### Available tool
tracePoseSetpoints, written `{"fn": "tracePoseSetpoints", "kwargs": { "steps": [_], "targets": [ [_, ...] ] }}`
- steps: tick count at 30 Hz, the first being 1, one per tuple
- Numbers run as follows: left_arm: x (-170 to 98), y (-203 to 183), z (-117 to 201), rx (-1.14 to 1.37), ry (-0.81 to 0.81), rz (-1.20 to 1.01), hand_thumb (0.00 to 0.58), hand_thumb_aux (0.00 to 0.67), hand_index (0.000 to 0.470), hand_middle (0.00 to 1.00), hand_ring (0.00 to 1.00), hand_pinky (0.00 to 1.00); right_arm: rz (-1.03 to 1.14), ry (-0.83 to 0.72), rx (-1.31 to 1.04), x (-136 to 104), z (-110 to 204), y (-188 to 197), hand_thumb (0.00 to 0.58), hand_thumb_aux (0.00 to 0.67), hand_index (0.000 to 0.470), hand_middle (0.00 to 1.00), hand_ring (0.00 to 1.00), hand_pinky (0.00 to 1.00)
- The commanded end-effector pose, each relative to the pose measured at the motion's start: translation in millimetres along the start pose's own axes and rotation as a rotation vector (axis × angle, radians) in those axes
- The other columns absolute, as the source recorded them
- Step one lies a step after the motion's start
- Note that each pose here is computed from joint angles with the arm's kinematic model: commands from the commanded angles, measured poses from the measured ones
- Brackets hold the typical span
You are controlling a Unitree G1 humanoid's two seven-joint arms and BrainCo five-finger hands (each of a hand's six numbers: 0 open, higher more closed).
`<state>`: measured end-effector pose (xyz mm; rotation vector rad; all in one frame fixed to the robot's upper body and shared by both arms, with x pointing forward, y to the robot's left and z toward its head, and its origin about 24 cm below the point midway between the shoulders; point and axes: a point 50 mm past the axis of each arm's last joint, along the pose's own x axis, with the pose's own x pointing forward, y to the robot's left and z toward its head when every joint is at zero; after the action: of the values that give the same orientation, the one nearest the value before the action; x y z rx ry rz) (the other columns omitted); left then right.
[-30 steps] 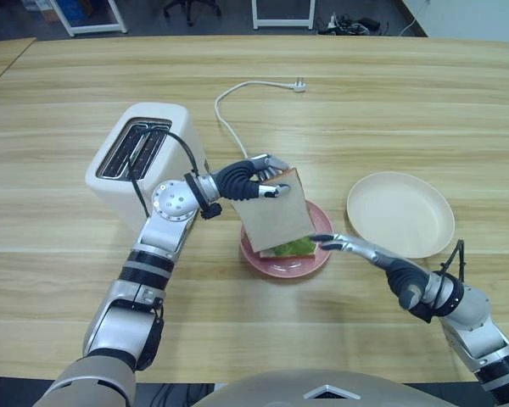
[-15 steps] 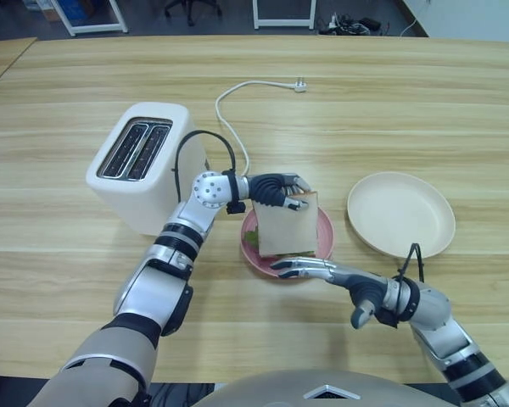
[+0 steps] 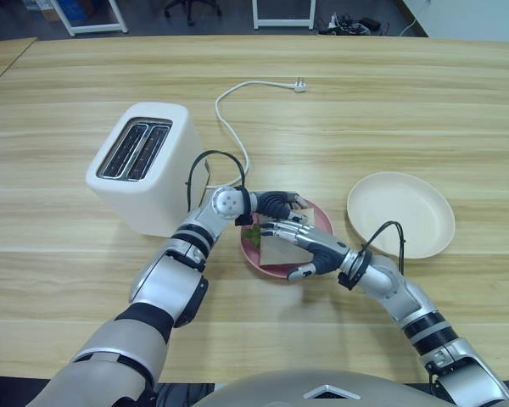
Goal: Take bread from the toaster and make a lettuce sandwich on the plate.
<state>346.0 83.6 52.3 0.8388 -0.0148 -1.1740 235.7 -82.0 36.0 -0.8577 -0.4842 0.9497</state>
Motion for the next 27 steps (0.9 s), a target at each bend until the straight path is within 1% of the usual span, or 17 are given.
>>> {"fn": "tracePoseSetpoints", "kwargs": {
  "steps": [1,7,8,9,10,11,12,13,14,15,19,23,27],
  "targets": [
    [9,-4,4,0.017,0.011,-0.022,0.580,0.670,0.470,1.00,1.00,1.00,0.321,0.229,0.014,-31,-32,52,0.000,0.000,0.000,0.00,0.00,0.00],
    [13,3,6,0.007,0.036,0.041,0.580,0.670,0.470,1.00,1.00,1.00,0.479,0.311,0.028,-47,-45,74,0.000,0.000,0.000,0.00,0.00,0.00],
    [13,5,6,0.011,0.042,0.058,0.576,0.617,0.433,1.00,1.00,1.00,0.495,0.322,0.034,-48,-47,76,0.000,0.000,0.000,0.00,0.00,0.00],
    [13,7,7,0.013,0.045,0.076,0.517,0.449,0.315,1.00,1.00,1.00,0.510,0.331,0.039,-50,-49,79,0.000,0.000,0.000,0.00,0.00,0.00],
    [13,9,8,0.015,0.044,0.086,0.501,0.423,0.297,0.88,0.88,0.88,0.518,0.337,0.041,-50,-50,81,0.000,0.000,0.000,0.00,0.00,0.00],
    [13,9,8,0.018,0.040,0.089,0.517,0.449,0.315,0.83,0.83,0.83,0.526,0.343,0.042,-49,-51,84,0.000,0.000,0.000,0.00,0.00,0.00],
    [14,9,9,0.023,0.035,0.091,0.478,0.389,0.273,0.71,0.71,0.71,0.538,0.347,0.043,-49,-52,87,0.000,0.000,0.000,0.00,0.00,0.00],
    [14,10,10,0.029,0.033,0.105,0.112,0.068,0.048,0.49,0.49,0.49,0.549,0.351,0.050,-49,-53,90,0.000,0.000,0.000,0.00,0.00,0.00],
    [15,12,11,0.033,0.035,0.121,0.000,0.000,0.000,0.28,0.28,0.28,0.558,0.354,0.060,-49,-54,93,0.000,0.000,0.000,0.00,0.00,0.00],
    [15,15,12,0.038,0.038,0.145,0.000,0.000,0.000,0.00,0.00,0.00,0.569,0.360,0.070,-50,-55,96,0.000,0.000,0.000,0.00,0.00,0.00],
    [9,34,19,0.036,0.021,0.251,0.000,0.000,0.000,0.00,0.00,0.00,0.606,0.401,0.075,-54,-60,105,0.000,0.000,0.000,0.00,0.00,0.00],
    [-1,58,24,0.053,0.029,0.392,0.000,0.000,0.000,0.00,0.00,0.00,0.616,0.406,0.084,-55,-62,108,0.000,0.000,0.000,0.00,0.00,0.00],
    [-19,87,29,0.174,0.079,0.602,0.000,0.000,0.000,0.00,0.00,0.00,0.613,0.406,0.091,-55,-63,108,0.000,0.000,0.000,0.00,0.00,0.00]
  ]
}}
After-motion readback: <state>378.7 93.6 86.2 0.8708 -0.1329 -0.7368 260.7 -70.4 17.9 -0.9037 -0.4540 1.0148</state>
